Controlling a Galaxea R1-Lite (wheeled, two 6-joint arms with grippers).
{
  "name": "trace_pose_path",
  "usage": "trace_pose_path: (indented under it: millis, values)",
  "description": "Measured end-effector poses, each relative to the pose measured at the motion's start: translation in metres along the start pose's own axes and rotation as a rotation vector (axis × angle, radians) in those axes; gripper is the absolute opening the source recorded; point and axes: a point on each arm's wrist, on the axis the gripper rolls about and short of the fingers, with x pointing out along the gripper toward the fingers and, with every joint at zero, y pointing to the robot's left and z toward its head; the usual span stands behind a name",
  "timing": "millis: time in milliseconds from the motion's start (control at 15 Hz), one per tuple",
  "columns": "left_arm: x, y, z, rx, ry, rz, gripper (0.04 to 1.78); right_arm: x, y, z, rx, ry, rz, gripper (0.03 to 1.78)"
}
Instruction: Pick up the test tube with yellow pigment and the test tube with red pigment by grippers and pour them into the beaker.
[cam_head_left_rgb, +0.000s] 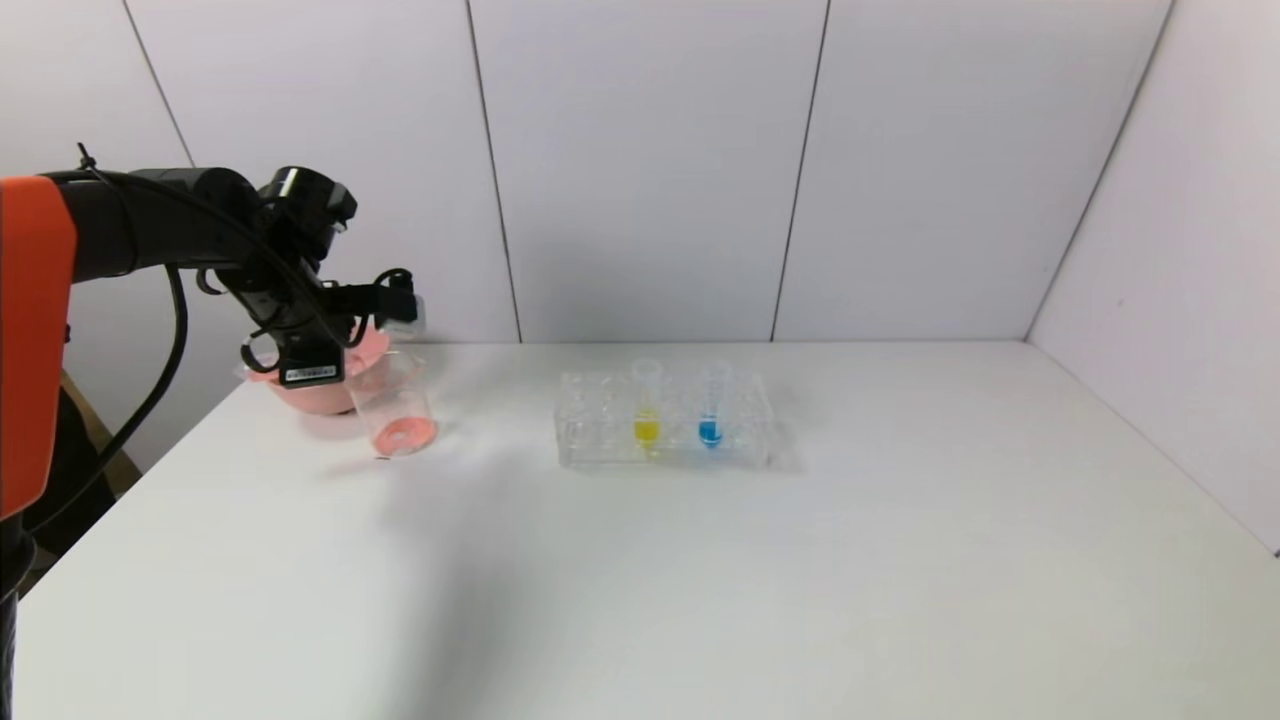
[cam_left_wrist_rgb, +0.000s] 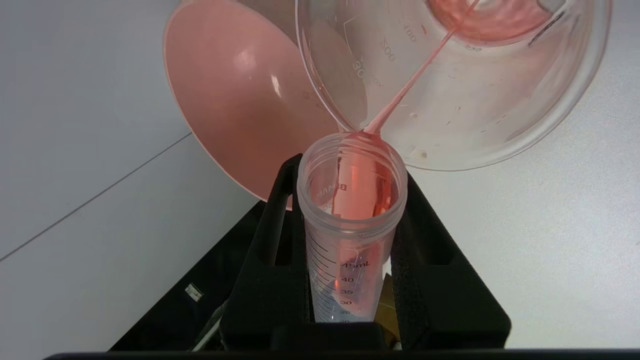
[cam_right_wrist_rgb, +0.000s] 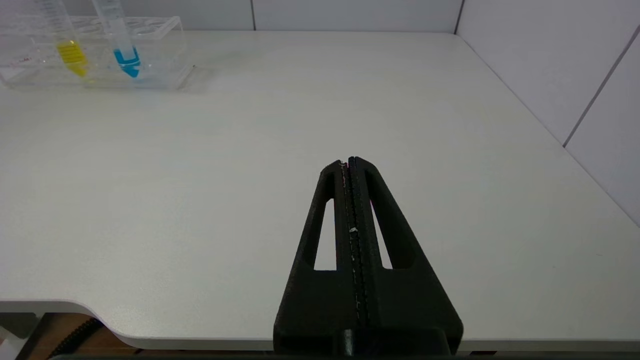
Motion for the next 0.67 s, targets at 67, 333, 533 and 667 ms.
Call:
trace_pose_path:
  millis: [67, 333, 533, 667]
  values:
    - [-0.0003, -0.0003, 0.0010, 0.002, -0.001, 0.000, 0.47, 0.0000, 0.0000, 0.0000, 0.000, 0.000, 0.000, 0.11]
    - [-0.0010, -0.0010, 0.0032, 0.007, 0.018, 0.008, 0.47, 0.0000, 0.0000, 0.0000, 0.000, 0.000, 0.000, 0.11]
    - [-0.0017, -0.0020, 0.0063, 0.014, 0.025, 0.012, 0.47, 0.0000, 0.0000, 0.0000, 0.000, 0.000, 0.000, 0.11]
    - [-0.0022, -0.0025, 0.0074, 0.017, 0.024, 0.011, 0.47, 0.0000, 0.0000, 0.0000, 0.000, 0.000, 0.000, 0.11]
